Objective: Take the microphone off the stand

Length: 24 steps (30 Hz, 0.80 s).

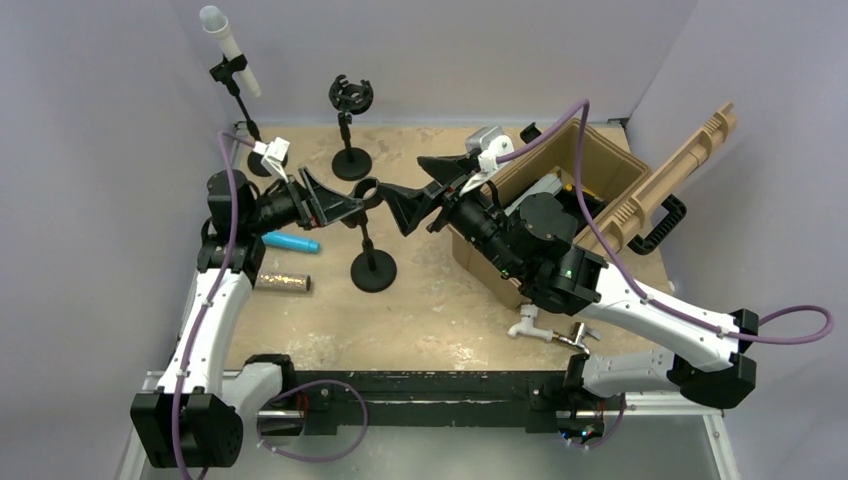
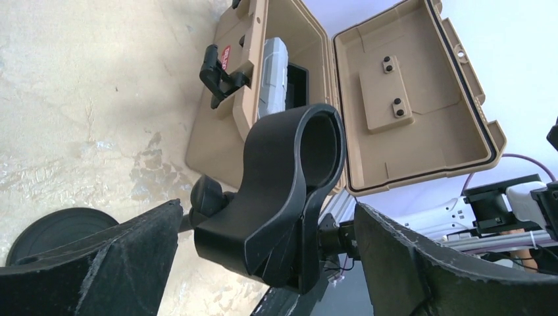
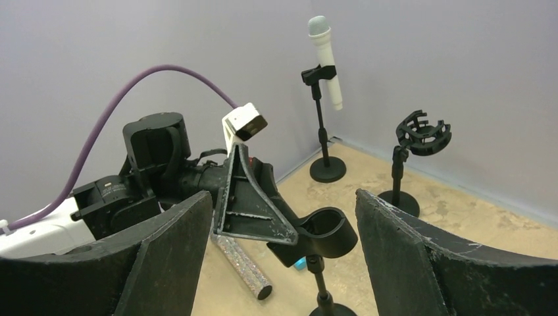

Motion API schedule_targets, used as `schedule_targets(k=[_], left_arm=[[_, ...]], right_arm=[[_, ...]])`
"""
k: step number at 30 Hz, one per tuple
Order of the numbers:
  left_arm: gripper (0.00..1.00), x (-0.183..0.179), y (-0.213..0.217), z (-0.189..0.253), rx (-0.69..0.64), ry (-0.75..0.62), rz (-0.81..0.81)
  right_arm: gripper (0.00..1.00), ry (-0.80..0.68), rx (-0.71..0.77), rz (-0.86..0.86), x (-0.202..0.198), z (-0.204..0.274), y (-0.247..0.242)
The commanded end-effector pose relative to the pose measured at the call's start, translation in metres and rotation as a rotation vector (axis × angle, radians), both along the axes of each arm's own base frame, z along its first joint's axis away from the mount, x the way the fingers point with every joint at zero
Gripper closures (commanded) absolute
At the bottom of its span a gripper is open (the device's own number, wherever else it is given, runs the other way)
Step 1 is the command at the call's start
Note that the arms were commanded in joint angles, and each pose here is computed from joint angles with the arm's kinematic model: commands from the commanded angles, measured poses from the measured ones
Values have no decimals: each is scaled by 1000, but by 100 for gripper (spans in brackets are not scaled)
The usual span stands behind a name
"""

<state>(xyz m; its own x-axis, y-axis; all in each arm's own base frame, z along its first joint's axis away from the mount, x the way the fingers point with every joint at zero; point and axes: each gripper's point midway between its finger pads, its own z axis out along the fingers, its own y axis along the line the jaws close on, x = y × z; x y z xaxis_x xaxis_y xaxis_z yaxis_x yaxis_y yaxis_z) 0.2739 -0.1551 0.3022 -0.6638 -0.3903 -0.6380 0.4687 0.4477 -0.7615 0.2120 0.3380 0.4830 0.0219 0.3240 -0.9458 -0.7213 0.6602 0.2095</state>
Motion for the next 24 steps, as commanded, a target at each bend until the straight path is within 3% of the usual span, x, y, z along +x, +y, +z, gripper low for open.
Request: schedule_targets(k=[1, 3, 11, 18, 24], left_arm=[[0, 6, -1, 28, -7, -64, -2], [0, 11, 0, 29, -23, -29, 20], [17, 19, 2, 15, -26, 56, 47], [46, 15, -5, -11, 10, 109, 18], [57, 10, -3, -61, 89, 186, 30]], right_arm=[[22, -23, 72, -3, -6, 26, -14], [22, -21, 69, -7, -4, 24, -13], [22, -22, 56, -12, -3, 20, -11], [22, -22, 56, -14, -2, 18, -11], [22, -23, 56, -10, -2, 18, -10]])
